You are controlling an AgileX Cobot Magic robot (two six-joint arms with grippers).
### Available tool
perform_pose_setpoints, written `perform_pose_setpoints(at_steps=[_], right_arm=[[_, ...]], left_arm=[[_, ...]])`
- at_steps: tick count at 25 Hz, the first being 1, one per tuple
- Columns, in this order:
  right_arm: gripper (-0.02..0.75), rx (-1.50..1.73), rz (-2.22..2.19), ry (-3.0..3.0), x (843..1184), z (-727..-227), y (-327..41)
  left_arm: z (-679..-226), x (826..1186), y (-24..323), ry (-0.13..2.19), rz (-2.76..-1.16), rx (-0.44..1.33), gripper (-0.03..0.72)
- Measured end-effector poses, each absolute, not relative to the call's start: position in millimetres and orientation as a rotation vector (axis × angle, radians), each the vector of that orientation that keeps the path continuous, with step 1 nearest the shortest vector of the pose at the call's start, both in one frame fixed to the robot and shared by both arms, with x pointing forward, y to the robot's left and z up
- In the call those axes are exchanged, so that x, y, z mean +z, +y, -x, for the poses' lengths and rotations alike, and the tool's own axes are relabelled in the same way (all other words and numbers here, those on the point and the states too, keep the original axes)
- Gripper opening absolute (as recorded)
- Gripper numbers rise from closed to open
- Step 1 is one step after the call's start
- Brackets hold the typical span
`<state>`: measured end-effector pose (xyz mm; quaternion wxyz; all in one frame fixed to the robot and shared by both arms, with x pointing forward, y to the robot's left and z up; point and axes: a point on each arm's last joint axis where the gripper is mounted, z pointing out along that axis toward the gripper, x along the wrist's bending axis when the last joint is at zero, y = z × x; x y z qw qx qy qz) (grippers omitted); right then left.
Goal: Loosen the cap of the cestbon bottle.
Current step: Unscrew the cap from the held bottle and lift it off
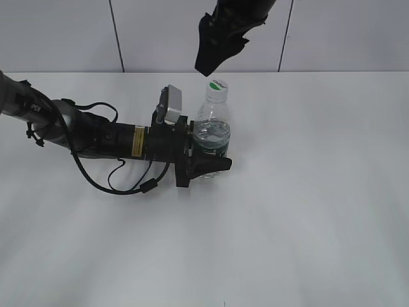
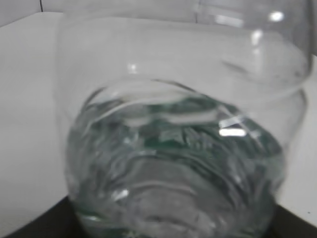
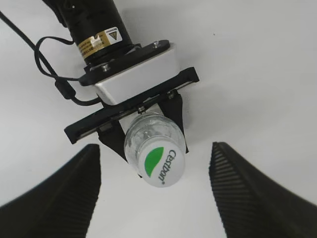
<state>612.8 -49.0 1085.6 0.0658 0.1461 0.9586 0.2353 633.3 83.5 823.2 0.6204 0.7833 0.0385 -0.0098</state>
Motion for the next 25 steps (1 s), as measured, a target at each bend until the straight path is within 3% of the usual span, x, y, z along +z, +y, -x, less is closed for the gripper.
perform_pose_setpoints(at_steps=[11, 25], right_arm=[[0.524, 0.621, -1.457, 2.620, 1077.8, -621.4, -58.7], [0.524, 0.616, -1.784, 2.555, 1054.1, -626.6, -49.7]], left_arm=[[-633.3, 823.1, 83.5, 0.130, -1.799, -0.056, 0.410], [-632.2, 823.0, 83.4, 0.119, -1.801, -0.065, 0.410]])
